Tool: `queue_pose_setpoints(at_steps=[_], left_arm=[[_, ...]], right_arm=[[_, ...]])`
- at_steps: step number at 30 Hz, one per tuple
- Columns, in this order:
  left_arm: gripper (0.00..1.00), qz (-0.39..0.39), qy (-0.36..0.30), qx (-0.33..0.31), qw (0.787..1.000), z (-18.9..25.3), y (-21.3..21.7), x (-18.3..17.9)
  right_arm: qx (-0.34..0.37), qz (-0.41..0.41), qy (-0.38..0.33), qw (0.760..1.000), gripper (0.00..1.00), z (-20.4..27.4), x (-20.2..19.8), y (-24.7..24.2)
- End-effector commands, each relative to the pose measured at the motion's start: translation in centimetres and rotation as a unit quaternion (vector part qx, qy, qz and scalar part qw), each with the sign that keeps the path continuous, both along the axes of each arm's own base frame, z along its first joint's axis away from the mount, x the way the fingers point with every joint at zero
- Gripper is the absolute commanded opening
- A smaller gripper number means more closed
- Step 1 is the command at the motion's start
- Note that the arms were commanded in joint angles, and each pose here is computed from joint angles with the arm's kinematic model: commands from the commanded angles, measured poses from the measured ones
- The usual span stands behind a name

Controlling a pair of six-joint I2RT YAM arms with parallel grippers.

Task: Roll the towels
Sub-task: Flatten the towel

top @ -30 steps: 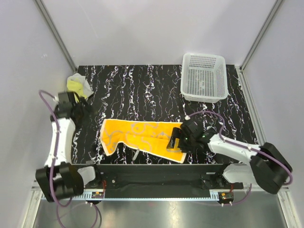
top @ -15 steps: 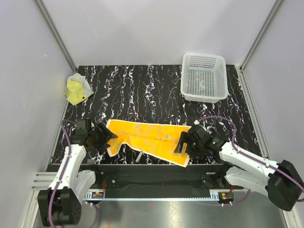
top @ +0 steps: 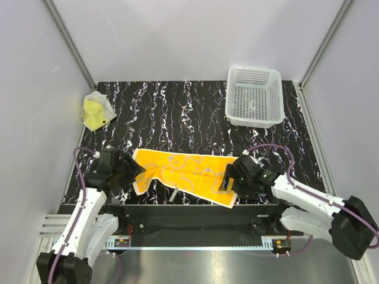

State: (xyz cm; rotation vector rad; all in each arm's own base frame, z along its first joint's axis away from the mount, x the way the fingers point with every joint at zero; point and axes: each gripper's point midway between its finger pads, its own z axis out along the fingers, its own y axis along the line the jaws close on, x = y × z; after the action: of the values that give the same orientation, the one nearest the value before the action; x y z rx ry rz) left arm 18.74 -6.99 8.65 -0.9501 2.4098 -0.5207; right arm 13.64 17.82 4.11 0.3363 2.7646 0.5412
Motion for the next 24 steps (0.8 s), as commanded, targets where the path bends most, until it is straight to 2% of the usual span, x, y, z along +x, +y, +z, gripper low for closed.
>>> queue_pose_setpoints(at_steps=[1,7,14,18,22,24], left_arm=[[0.65,0.024,0.030,0.011,0.999,-1.8,-0.3,-0.9],[0.70,0.016,0.087,0.096,0.991,-5.3,-0.2,-2.3],[0.70,0.050,0.079,0.151,0.984,-5.4,2.0,-3.0],[0.68,0.049,0.070,0.133,0.987,-5.8,1.6,-3.3],[0.69,0.037,0.094,0.149,0.984,-7.2,1.7,-3.8],[0.70,0.034,0.084,0.151,0.984,-7.1,1.6,-3.5]], right_arm=[[-0.011,0.007,-0.015,1.000,1.00,0.4,1.4,0.5],[-0.016,0.024,-0.016,0.999,1.00,0.5,2.3,1.6],[-0.031,0.038,-0.005,0.999,1.00,-0.7,2.2,1.5],[-0.039,0.042,0.001,0.998,1.00,-1.7,2.1,1.4],[-0.033,0.051,0.013,0.998,1.00,-2.4,2.0,1.9],[-0.030,0.053,0.017,0.998,1.00,-2.7,2.1,2.2]])
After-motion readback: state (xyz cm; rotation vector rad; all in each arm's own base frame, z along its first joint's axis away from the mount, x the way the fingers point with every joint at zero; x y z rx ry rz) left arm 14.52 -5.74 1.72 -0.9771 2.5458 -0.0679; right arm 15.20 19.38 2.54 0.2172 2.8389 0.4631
